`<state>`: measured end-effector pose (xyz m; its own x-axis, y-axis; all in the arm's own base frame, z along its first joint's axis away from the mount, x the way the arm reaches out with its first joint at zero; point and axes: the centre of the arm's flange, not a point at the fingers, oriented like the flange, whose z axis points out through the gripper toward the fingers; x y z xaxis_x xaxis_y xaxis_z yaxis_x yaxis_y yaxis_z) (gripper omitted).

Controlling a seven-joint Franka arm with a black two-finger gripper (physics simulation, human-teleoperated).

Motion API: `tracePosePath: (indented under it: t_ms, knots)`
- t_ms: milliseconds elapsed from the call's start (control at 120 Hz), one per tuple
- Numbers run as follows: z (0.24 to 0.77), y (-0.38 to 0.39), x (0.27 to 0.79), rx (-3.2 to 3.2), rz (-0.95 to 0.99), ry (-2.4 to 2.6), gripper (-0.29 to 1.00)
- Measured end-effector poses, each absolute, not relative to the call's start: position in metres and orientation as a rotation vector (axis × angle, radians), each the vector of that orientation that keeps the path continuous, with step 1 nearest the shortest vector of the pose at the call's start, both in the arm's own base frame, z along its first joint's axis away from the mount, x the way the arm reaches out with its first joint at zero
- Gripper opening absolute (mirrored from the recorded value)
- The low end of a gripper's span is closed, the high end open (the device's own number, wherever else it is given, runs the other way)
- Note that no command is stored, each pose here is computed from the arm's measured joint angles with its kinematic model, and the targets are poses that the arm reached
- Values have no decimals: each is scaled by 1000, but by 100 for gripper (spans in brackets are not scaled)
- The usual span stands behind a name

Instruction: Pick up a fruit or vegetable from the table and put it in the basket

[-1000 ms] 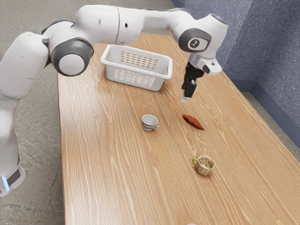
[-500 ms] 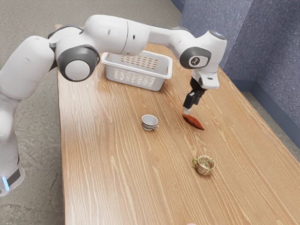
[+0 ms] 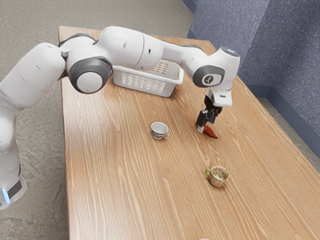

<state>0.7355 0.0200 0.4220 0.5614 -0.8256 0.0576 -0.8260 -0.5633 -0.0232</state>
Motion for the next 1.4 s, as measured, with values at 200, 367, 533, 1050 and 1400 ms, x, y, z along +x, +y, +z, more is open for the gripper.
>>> tracePosePath:
  t_ms: [200,367,533,1050,1400]
  knots:
    - [412,20,740,2755,110,-1506,70]
    - [413,20,741,2752,124,-1523,57]
    - [413,20,741,2754,129,-1523,29]
    - [553,84,688,2933,167,-1324,16]
    - [634,251,556,3205,-241,-505,16]
